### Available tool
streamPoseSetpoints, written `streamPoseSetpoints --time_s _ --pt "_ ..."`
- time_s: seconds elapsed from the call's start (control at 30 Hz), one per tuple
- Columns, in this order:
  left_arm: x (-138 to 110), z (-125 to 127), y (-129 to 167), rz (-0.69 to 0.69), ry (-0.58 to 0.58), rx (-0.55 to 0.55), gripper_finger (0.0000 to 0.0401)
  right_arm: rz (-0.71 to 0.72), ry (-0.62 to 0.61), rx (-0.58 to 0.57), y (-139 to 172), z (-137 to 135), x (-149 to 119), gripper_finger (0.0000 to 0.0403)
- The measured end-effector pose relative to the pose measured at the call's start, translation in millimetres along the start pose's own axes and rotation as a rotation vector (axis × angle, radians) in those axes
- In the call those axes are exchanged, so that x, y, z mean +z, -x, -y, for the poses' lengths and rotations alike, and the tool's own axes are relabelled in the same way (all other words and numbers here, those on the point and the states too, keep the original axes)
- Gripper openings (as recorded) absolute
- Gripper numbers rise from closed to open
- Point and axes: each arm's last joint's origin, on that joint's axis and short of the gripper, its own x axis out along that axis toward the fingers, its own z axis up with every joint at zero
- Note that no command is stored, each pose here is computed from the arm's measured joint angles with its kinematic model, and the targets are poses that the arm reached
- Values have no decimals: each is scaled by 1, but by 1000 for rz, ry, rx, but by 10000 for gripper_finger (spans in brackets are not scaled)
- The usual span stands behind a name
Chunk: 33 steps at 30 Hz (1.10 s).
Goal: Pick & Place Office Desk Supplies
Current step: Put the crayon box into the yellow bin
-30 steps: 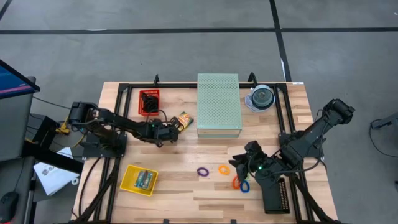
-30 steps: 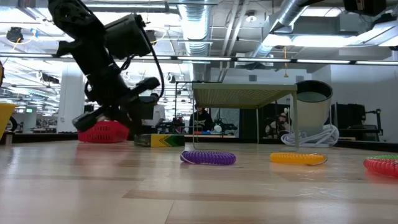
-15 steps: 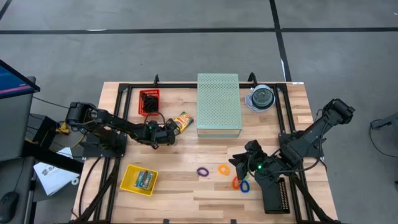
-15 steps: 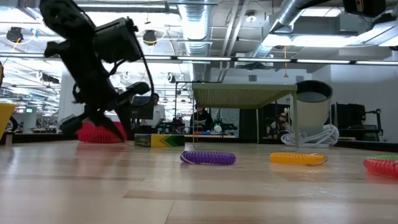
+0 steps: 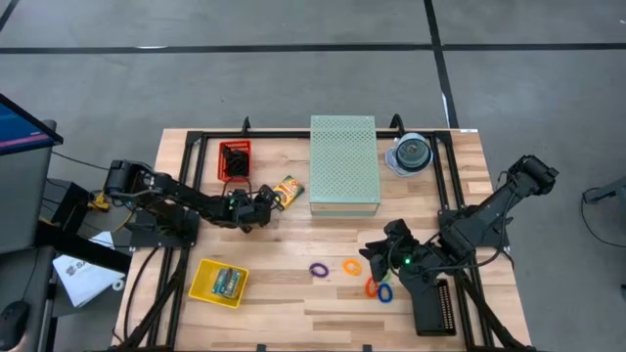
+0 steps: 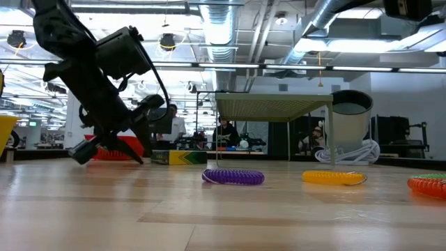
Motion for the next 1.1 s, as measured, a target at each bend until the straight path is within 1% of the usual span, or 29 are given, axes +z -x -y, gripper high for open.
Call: streamPoseSetpoints --time_s 0.3,0.53,0.63,0.8,1.1 --pt "-5 -3 -11 -11 10 -11 101 7 -5 -11 -2 1 3 146" --pt "-2 -2 -14 -12 19 9 98 7 -2 -15 -3 1 3 146" --pt "-1 -2 -15 -14 21 19 82 9 -5 -18 -3 2 4 146" --pt "0 -2 -16 -15 19 29 43 12 -6 -22 -4 2 5 146" --pt "0 -4 -19 -7 5 44 4 13 -8 -23 -5 2 5 146"
